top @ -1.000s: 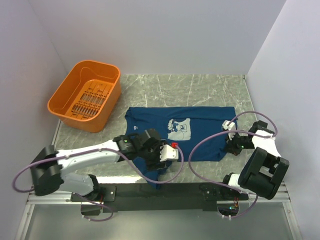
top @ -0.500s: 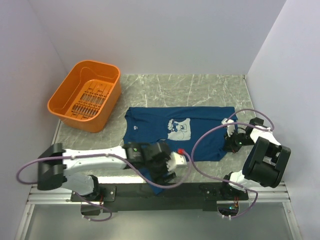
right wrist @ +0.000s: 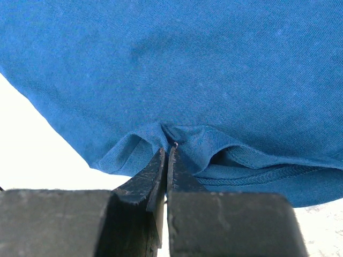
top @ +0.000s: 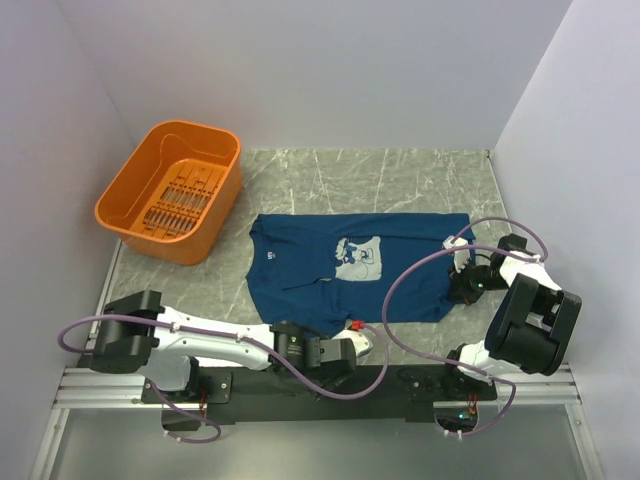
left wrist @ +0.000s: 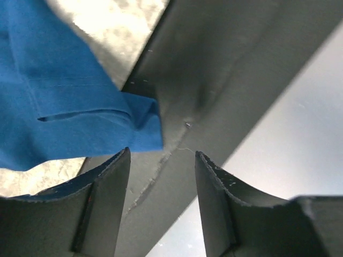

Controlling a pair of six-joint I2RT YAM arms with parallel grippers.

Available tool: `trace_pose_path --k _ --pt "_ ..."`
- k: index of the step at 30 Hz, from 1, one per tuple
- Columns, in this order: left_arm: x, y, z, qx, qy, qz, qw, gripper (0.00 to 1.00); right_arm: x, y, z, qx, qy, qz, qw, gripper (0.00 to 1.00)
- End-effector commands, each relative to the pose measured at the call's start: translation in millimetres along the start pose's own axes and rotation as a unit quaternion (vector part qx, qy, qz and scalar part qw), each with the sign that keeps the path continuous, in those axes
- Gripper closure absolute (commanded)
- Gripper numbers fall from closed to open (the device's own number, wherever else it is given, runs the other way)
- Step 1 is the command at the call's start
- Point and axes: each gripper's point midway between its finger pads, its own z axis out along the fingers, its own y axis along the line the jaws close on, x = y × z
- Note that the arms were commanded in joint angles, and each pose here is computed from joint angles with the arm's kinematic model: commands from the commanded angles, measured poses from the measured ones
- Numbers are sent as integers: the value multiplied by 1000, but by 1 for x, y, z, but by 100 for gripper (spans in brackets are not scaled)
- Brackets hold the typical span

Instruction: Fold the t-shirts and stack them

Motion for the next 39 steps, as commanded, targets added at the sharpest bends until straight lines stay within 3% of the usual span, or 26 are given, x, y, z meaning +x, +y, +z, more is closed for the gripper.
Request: trace_pose_path --k 1,13,16,19,22,23,25,32,39 --pt "-3 5 14 -45 -28 -40 998 44 -9 -9 -5 13 -6 -14 1000 100" --pt "18 17 30 -78 1 -31 997 45 -9 -10 -5 12 -1 -11 1000 100" --pt "22 18 33 -79 7 -29 996 50 -9 -9 -5 11 -2 -9 1000 100" --pt "28 18 36 -77 17 -26 997 58 -9 -11 -7 16 -1 -11 1000 100" --pt "32 17 37 -73 22 -22 997 73 -10 -11 -9 17 0 -10 1000 100" --pt "32 18 37 -75 22 -22 997 88 -10 -11 -9 16 1 -11 1000 100" --pt "28 19 31 -78 13 -19 997 99 -12 -10 -11 18 0 -13 1000 100" --pt "1 24 -14 -41 -34 27 998 99 -21 -9 -32 45 -5 -36 998 100" --pt "-56 56 -72 -10 -123 7 992 99 -39 -9 -59 71 -31 -44 996 100"
